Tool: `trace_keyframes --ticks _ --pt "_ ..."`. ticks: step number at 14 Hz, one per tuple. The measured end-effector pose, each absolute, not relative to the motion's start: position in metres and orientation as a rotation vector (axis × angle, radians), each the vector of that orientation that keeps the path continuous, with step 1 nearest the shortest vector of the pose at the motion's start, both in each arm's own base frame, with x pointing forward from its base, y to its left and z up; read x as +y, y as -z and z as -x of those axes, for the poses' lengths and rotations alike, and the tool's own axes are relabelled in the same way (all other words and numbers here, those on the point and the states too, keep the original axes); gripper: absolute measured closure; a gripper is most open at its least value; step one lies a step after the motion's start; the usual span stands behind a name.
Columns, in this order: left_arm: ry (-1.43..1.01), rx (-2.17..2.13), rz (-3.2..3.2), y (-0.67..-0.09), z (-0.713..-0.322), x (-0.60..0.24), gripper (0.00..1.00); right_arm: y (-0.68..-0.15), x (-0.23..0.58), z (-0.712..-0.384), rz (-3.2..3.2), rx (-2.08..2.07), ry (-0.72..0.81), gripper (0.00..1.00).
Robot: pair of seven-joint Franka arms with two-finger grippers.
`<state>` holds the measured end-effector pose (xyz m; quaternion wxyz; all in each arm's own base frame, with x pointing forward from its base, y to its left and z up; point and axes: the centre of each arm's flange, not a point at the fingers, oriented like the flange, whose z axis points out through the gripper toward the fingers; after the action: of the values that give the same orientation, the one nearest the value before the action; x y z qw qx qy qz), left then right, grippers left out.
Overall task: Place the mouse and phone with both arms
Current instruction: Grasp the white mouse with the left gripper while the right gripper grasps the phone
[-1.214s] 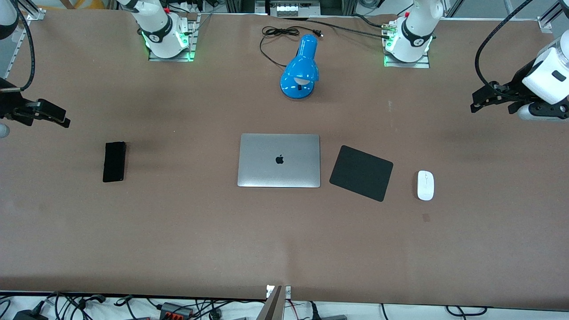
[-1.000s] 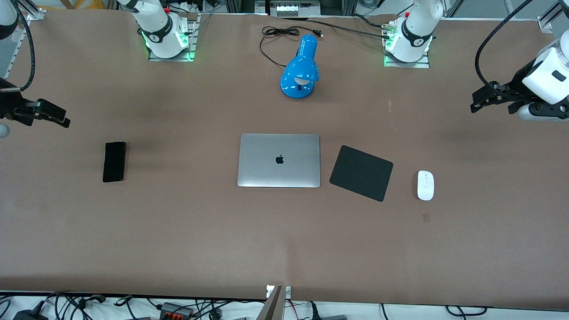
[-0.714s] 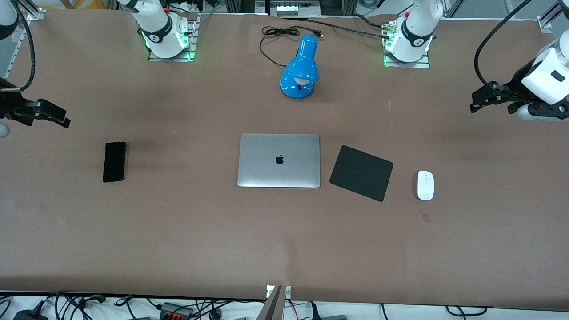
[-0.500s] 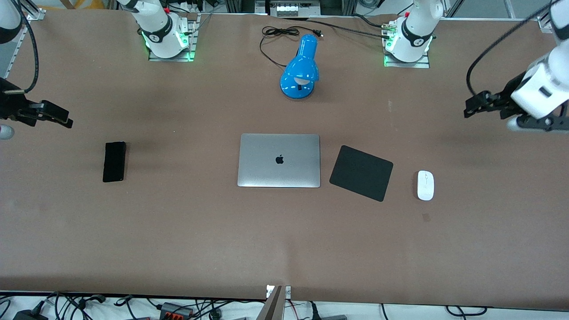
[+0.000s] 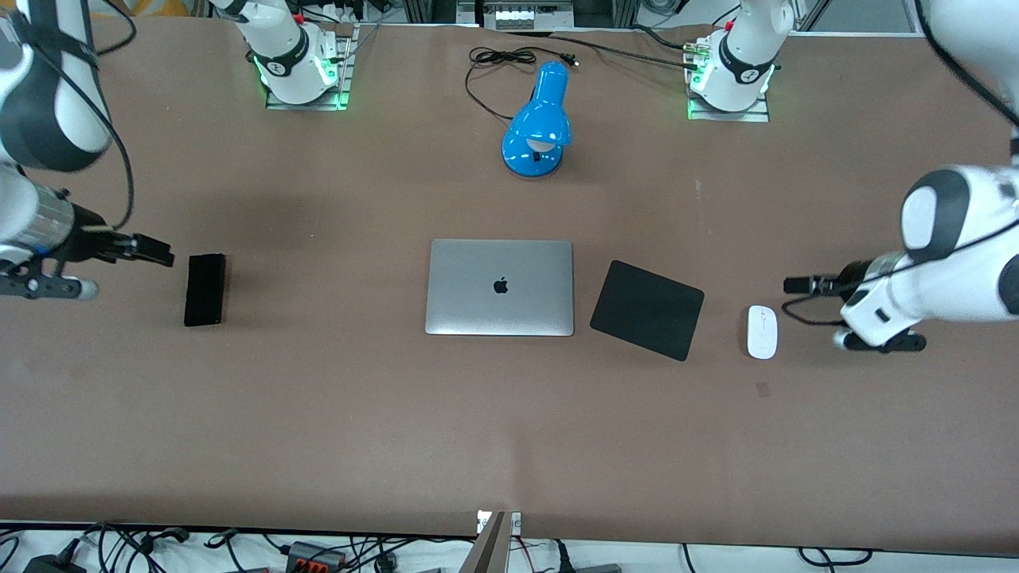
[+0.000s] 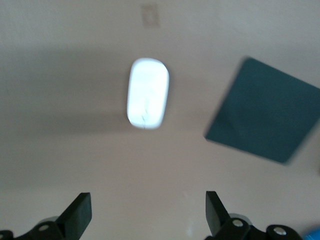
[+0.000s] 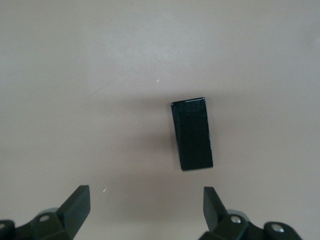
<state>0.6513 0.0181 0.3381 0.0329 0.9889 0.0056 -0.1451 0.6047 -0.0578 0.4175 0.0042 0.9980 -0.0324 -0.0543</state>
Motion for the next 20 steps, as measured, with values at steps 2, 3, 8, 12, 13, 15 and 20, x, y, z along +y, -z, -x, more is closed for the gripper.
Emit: trace_keyframes --ticks 2,3,8,12,13,15,20 --pt "0.431 0.003 -3.056 -0.297 -0.663 0.02 0.0 -0.367 -0.067 -0.611 -3.121 -0.121 0.231 0.0" --pt "0.415 -0.001 -3.055 -0.28 -0.668 0.018 0.0 -0.343 -0.071 -0.613 -3.118 -0.13 0.267 0.0" --pt "0.401 -0.044 -3.064 -0.209 -0.675 0.01 0.0 -0.238 -0.109 -0.614 -3.122 -0.079 0.374 0.0" --pt "0.438 -0.109 -3.069 -0.186 -0.672 -0.013 0.0 -0.189 -0.148 -0.602 -3.143 0.01 0.421 0.0" --pt "0.439 -0.122 -3.077 -0.186 -0.672 -0.014 0.0 -0.183 -0.15 -0.601 -3.144 0.018 0.43 0.0" --pt "0.442 -0.143 -3.1 -0.185 -0.672 -0.01 0.0 -0.179 -0.145 -0.601 -3.146 0.031 0.44 0.0" --pt "0.467 -0.136 -3.102 -0.174 -0.67 -0.003 0.0 -0.172 -0.136 -0.601 -3.153 0.089 0.454 0.0"
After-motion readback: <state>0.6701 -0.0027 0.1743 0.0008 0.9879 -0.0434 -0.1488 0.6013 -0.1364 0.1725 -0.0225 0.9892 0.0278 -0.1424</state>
